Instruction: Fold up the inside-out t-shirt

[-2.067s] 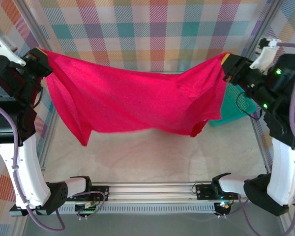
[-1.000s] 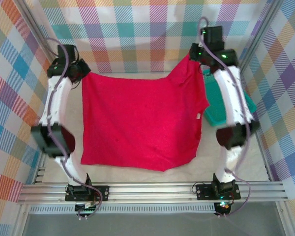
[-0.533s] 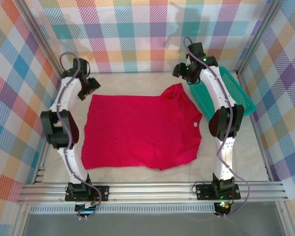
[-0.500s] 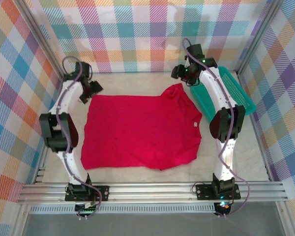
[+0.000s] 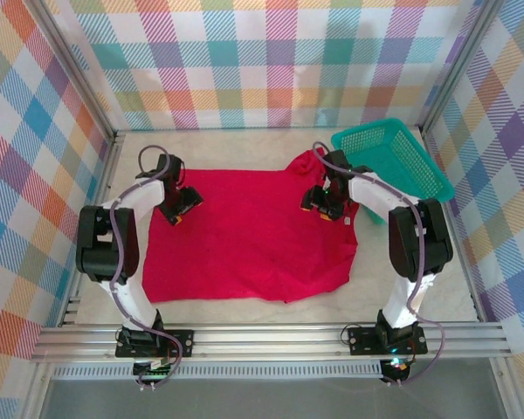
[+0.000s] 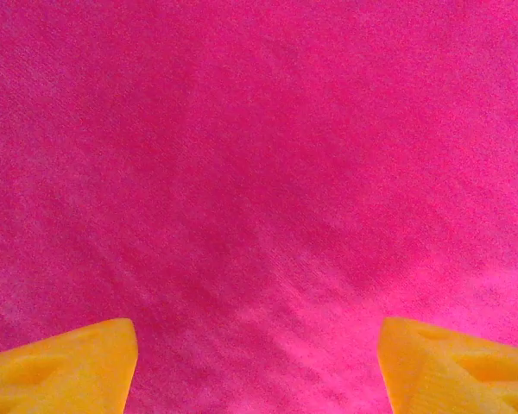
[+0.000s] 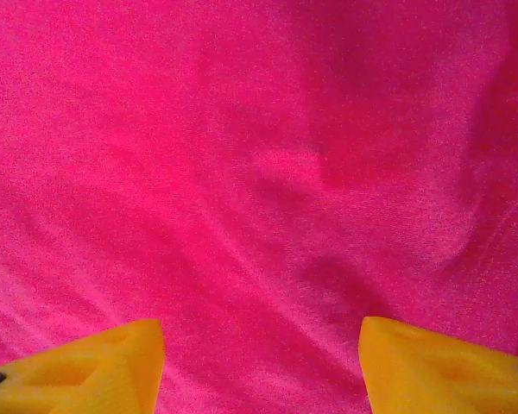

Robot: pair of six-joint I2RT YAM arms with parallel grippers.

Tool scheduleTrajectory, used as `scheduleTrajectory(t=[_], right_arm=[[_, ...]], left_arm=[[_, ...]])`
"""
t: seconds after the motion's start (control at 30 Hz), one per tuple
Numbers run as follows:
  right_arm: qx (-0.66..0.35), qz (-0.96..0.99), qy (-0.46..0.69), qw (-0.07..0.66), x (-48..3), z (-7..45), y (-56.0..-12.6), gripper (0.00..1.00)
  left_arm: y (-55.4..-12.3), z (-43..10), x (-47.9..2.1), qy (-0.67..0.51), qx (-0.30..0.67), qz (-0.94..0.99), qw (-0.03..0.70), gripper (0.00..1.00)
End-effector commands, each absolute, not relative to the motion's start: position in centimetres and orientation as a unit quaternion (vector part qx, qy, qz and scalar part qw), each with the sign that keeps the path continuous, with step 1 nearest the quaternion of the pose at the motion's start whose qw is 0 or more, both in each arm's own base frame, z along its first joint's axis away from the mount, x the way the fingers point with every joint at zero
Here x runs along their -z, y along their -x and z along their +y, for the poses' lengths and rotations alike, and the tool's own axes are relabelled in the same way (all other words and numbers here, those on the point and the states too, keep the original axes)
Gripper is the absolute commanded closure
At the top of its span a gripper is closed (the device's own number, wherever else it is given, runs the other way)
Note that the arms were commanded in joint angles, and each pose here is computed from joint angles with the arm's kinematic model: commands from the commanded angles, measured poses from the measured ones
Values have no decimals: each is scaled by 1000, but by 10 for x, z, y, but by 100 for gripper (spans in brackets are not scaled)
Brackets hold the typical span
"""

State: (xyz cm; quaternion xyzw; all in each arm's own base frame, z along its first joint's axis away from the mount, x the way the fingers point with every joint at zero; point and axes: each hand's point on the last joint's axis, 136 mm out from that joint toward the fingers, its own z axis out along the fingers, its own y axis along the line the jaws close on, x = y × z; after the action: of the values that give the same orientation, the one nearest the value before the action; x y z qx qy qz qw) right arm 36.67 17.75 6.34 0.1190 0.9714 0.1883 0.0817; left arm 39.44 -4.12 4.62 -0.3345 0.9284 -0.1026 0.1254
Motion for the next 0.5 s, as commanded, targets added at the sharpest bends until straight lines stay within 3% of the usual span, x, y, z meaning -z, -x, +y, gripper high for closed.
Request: scheduleTrajectory(t=[0.0, 0.2, 0.47], right_arm=[[-203, 964, -129, 110, -56, 184, -399, 40], [-157, 975, -144, 66, -14, 176, -411, 45], [-160, 968, -186, 50, -14, 162, -307, 46]], left_arm=[[-406, -14, -28, 376, 81, 915, 119, 26], [-415, 23, -18, 412, 37, 905, 105, 30], [-347, 43, -28, 428, -19, 895, 128, 28]])
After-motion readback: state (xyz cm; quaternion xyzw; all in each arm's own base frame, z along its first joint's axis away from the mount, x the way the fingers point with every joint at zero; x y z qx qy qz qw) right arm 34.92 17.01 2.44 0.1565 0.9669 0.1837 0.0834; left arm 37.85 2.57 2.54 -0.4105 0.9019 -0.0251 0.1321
